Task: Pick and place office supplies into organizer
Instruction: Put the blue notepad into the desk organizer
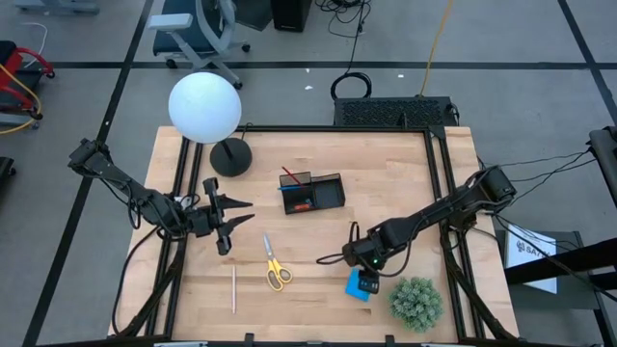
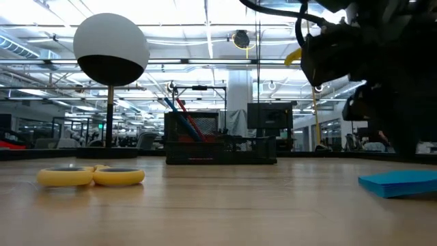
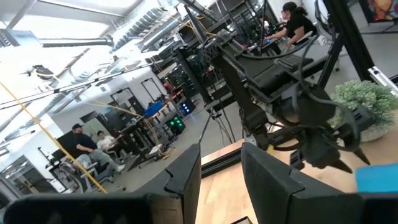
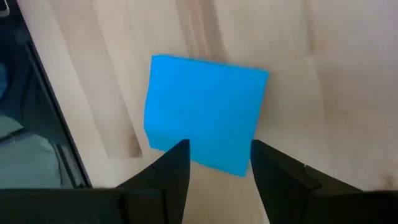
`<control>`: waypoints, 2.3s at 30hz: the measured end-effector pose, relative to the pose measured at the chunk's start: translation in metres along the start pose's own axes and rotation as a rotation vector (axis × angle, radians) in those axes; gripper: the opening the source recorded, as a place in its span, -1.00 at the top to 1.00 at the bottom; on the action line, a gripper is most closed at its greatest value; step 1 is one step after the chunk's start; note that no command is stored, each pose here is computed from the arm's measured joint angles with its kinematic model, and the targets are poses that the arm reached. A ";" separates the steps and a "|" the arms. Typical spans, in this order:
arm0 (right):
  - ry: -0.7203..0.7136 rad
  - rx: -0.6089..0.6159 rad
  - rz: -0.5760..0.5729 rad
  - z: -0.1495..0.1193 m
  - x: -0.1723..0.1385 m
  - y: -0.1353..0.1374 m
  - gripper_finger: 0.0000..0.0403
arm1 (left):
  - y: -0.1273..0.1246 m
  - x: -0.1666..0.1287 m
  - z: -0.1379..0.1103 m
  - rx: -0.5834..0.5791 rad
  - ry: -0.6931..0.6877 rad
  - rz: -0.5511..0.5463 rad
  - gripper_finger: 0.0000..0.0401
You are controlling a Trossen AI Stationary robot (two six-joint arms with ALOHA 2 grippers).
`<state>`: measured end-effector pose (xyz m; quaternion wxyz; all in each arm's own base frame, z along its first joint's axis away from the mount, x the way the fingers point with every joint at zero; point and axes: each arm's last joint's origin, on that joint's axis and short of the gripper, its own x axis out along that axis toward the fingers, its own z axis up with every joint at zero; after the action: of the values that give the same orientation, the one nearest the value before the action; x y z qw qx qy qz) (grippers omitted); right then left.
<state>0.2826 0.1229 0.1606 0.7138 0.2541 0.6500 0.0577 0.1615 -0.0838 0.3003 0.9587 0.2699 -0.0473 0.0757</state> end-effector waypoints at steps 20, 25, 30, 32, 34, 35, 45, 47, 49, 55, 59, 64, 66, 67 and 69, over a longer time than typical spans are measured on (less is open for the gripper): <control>-0.044 -0.033 -0.093 0.004 0.005 -0.007 0.21 | -0.001 0.000 0.000 0.001 -0.009 -0.021 0.38; 0.000 -0.033 -0.028 0.007 0.018 -0.006 0.21 | -0.001 0.000 0.000 0.001 -0.010 -0.021 0.38; 0.015 -0.034 0.040 0.009 0.023 -0.003 0.21 | -0.001 0.000 0.000 0.001 -0.010 -0.022 0.38; 0.016 -0.030 0.062 0.010 0.023 -0.001 0.21 | -0.001 0.000 0.000 0.001 -0.010 -0.021 0.38; 0.020 -0.030 0.063 0.010 0.023 -0.001 0.21 | -0.001 0.000 0.000 0.001 -0.010 -0.022 0.38; 0.022 -0.032 0.063 0.009 0.023 -0.001 0.21 | -0.001 0.000 0.000 0.000 -0.010 -0.021 0.38; 0.038 -0.038 0.060 0.003 0.026 0.005 0.47 | -0.001 0.000 0.000 0.001 -0.010 -0.022 0.38; 0.040 -0.039 0.060 0.002 0.026 0.006 0.57 | -0.001 0.000 0.000 0.001 -0.010 -0.022 0.38; 0.042 -0.038 0.060 0.001 0.027 0.007 0.66 | -0.001 0.000 0.000 0.001 -0.010 -0.022 0.38; 0.040 -0.046 0.056 0.001 0.027 0.007 0.95 | -0.001 0.000 0.000 0.001 -0.011 -0.021 0.38; 0.039 -0.060 0.056 0.001 0.027 0.007 0.97 | -0.001 0.000 0.000 0.000 -0.011 -0.021 0.38; 0.040 -0.065 0.058 0.002 0.027 0.006 0.99 | -0.001 0.000 0.000 0.000 -0.011 -0.021 0.38; 0.041 -0.058 0.061 0.002 0.027 0.006 0.99 | -0.001 0.000 0.000 0.000 -0.011 -0.021 0.38; 0.040 -0.056 0.064 0.002 0.027 0.007 0.99 | -0.001 0.000 0.000 0.000 -0.011 -0.021 0.38; 0.058 -0.052 0.088 0.002 0.027 0.007 0.99 | -0.001 0.000 0.000 0.000 -0.010 -0.021 0.38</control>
<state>0.2900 0.1401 0.1394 0.6977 0.2622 0.6570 0.1132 0.1616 -0.0846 0.2999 0.9593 0.2706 -0.0494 0.0640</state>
